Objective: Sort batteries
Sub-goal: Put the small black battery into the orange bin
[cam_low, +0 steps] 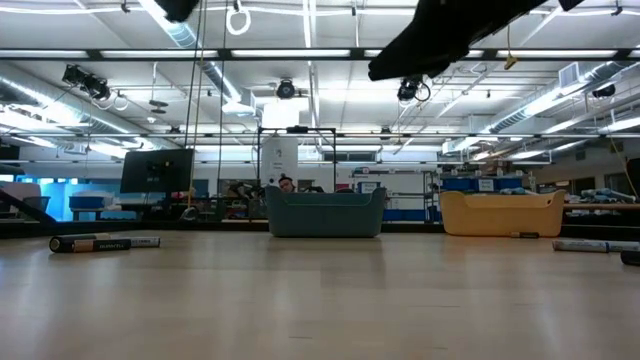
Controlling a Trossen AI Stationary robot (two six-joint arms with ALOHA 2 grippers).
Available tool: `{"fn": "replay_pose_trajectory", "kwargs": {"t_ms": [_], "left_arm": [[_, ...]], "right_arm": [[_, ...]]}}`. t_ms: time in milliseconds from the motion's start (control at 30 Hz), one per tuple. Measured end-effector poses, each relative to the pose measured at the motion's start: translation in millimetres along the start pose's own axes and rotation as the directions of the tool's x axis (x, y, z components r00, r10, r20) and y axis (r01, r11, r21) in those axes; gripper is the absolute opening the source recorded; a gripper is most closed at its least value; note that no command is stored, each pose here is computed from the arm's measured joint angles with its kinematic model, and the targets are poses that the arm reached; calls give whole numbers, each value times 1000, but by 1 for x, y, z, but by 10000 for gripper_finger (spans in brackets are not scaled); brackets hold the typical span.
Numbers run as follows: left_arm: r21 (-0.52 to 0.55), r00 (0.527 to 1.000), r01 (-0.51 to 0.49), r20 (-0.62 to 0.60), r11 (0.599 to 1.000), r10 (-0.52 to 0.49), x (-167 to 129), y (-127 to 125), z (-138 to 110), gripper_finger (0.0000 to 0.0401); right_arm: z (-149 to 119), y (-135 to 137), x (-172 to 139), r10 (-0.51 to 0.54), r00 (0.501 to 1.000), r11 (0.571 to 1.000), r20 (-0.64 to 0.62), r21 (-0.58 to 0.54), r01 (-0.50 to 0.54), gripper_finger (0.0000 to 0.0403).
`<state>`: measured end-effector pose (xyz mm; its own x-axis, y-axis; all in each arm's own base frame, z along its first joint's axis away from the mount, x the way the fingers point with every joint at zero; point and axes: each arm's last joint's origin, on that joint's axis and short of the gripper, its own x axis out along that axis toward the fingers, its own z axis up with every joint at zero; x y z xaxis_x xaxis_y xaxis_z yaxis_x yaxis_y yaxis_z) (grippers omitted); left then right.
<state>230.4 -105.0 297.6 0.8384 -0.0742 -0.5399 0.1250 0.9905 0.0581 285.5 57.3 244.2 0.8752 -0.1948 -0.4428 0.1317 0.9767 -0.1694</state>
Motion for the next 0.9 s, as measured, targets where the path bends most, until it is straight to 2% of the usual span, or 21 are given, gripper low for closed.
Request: {"fn": "replay_pose_trajectory", "kwargs": {"t_ms": [133, 300, 467, 600, 733, 900], "left_arm": [[-96, 994, 41, -99, 994, -50, -11, -27, -1, 42], [-257, 970, 67, -208, 964, -123, -22, -61, -8, 42], [-405, 926, 104, -294, 908, -237, -28, -98, -24, 42], [-497, 876, 87, -375, 863, -304, -31, -129, -43, 42], [-529, 826, 41, -459, 848, -326, -39, -158, -66, 42], [-468, 770, -41, -577, 883, -270, -43, -181, -98, 42]], "right_arm": [[-2, -2, 3, -6, 1000, 1000, -10, 0, 6, 169], [-2, -4, 4, -11, 1000, 1000, -12, 4, 11, 170], [-2, -4, 5, -10, 1000, 1000, -14, 17, 10, 168], [-3, -3, 7, -9, 1000, 999, -19, 47, 10, 169], [-5, -2, 10, -9, 1000, 997, -29, 78, 11, 169], [-9, 1, 15, -8, 999, 994, -45, 105, 12, 168]]}}
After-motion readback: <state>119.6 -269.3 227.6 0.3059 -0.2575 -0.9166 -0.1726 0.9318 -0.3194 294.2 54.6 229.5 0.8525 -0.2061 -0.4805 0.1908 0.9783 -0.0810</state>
